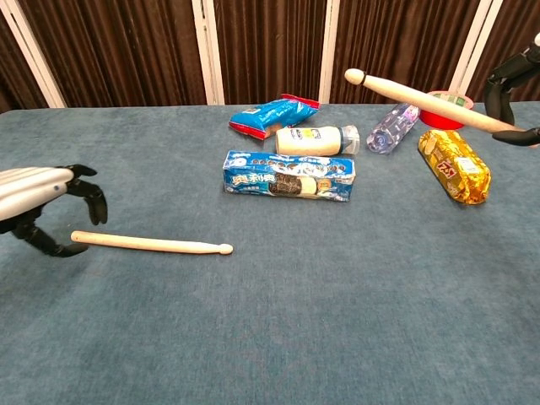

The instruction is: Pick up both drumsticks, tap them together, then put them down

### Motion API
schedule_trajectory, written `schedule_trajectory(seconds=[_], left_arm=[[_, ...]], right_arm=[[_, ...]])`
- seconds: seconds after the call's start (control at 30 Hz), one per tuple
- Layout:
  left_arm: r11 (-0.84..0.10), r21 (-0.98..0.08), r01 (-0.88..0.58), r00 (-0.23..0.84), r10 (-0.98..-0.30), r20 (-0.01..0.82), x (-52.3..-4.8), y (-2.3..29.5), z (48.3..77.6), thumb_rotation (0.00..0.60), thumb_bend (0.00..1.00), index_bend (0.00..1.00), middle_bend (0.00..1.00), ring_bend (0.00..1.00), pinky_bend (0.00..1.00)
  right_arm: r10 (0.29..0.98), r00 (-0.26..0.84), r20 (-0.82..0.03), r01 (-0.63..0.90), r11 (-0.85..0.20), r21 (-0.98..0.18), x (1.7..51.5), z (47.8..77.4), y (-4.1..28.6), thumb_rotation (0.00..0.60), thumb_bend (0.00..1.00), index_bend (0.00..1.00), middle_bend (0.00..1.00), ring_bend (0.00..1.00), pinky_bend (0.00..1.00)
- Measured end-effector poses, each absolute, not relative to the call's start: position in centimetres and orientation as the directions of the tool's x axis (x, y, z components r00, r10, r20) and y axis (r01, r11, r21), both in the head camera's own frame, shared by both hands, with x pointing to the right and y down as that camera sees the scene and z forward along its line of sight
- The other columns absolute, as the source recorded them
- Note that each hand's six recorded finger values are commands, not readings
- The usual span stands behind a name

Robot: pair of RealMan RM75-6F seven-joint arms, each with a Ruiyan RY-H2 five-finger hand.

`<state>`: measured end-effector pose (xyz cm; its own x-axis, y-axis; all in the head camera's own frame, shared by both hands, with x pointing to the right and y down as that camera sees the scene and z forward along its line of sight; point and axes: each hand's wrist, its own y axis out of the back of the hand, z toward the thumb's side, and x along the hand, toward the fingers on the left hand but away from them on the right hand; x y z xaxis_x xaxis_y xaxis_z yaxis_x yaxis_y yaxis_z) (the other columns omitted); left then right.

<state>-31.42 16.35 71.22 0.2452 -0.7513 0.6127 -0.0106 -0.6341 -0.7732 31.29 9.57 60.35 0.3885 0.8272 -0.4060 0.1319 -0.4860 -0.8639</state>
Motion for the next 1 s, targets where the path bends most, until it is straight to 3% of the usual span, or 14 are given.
schedule_trajectory(seconds=[0.3, 0.67, 1.0], left_arm=[[-0.605, -0.794, 0.063, 0.237, -0.764, 0.600, -30.0, 15.3, 71.7, 0.600, 0.45, 0.45, 0.44, 0.03, 0.00], [-0.643, -0.731, 0.226, 0.183, -0.709, 0.681, -28.9, 15.5, 72.3, 0.600, 0.45, 0.45, 0.47, 0.03, 0.00], [-0.661, -0.700, 0.271, 0.172, -0.682, 0.710, -27.5, 15.4, 72.1, 0.600, 0.46, 0.47, 0.47, 0.03, 0.00]], right_arm=[[0.832, 0.373, -0.410, 0.130, -0.485, -0.865, 32.0, 60.4, 9.5, 0.600, 0.44, 0.75, 0.61, 0.35, 0.10], [0.838, 0.357, -0.411, 0.129, -0.481, -0.867, 33.0, 60.5, 9.5, 0.600, 0.44, 0.75, 0.61, 0.35, 0.10], [0.846, 0.349, -0.403, 0.136, -0.471, -0.872, 33.4, 60.3, 9.4, 0.600, 0.44, 0.75, 0.61, 0.35, 0.10]])
